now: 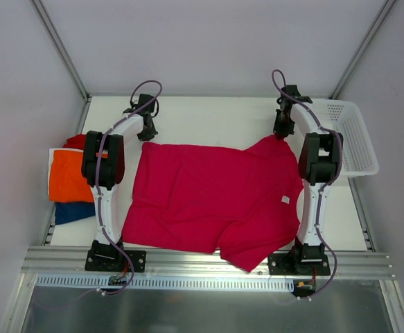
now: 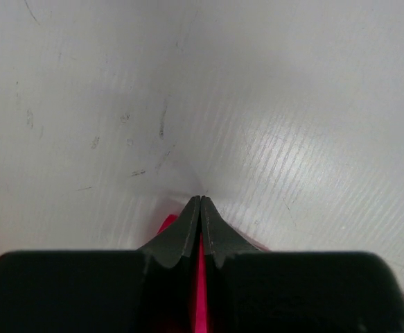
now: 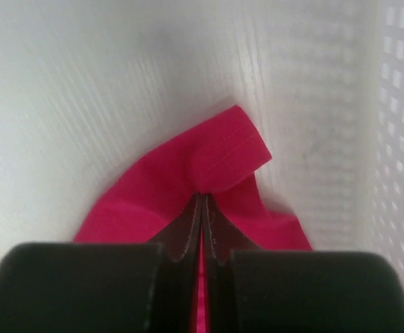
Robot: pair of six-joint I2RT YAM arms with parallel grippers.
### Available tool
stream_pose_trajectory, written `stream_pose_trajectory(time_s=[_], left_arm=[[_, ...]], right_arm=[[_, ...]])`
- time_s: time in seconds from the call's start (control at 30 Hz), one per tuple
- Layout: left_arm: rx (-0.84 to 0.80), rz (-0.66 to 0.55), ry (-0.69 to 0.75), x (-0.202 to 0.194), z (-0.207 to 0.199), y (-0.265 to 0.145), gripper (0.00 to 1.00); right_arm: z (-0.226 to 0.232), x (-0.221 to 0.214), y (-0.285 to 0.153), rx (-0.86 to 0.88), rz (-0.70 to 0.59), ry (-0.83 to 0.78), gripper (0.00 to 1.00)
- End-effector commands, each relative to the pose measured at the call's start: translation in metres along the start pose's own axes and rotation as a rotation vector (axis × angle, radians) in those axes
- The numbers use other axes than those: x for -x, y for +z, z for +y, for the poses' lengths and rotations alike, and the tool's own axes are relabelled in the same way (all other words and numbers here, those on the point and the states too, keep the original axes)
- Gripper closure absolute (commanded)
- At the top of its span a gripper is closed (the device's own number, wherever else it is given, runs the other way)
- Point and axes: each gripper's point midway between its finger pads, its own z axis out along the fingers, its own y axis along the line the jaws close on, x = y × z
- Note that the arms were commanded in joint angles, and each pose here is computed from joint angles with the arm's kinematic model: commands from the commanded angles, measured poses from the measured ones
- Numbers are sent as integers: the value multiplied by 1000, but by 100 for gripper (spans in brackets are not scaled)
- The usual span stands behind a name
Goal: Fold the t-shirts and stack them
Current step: Fold the tshirt
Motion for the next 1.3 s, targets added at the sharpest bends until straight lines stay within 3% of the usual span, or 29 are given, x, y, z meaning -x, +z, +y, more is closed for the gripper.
stream_pose_trajectory(time_s=[0.0,0.17,0.4,0.53,0.67,0.73,0.77,0.9,1.03,1.13,1.2,1.23,1.27], left_arm=[[2,-76,-36,28,7,-35,100],[-7,-113,-53,34,13,-60,100],[6,-114,-48,20,27,-77,100],[32,-90,-31,11,30,-66,100],[-21,5,-5,-6,12,-38,77],[-27,17,-9,-7,9,-31,53],[-20,18,-11,-8,9,-28,32],[-50,55,2,-10,1,-10,25],[-68,87,-28,-13,2,1,27],[-76,91,-35,-14,3,-1,39],[-72,85,-36,-12,4,-3,54],[-69,80,-36,-11,4,-4,81],[-69,78,-35,-11,5,-6,91]], right_arm=[[-4,33,-71,18,-162,0,100],[-11,36,-116,26,-234,2,100],[-18,5,-110,0,-183,-11,100],[-14,-8,-109,12,-187,-15,100],[-10,-14,-104,12,-168,-23,100],[-8,-16,-102,14,-161,-28,100],[-7,-17,-102,14,-160,-33,100],[-6,-16,-102,11,-163,-35,100],[-5,-16,-102,17,-165,-36,100],[-6,-16,-100,8,-162,-39,100],[-5,-17,-99,8,-160,-41,100],[-6,-17,-97,8,-156,-40,100],[-5,-17,-97,9,-158,-36,100]])
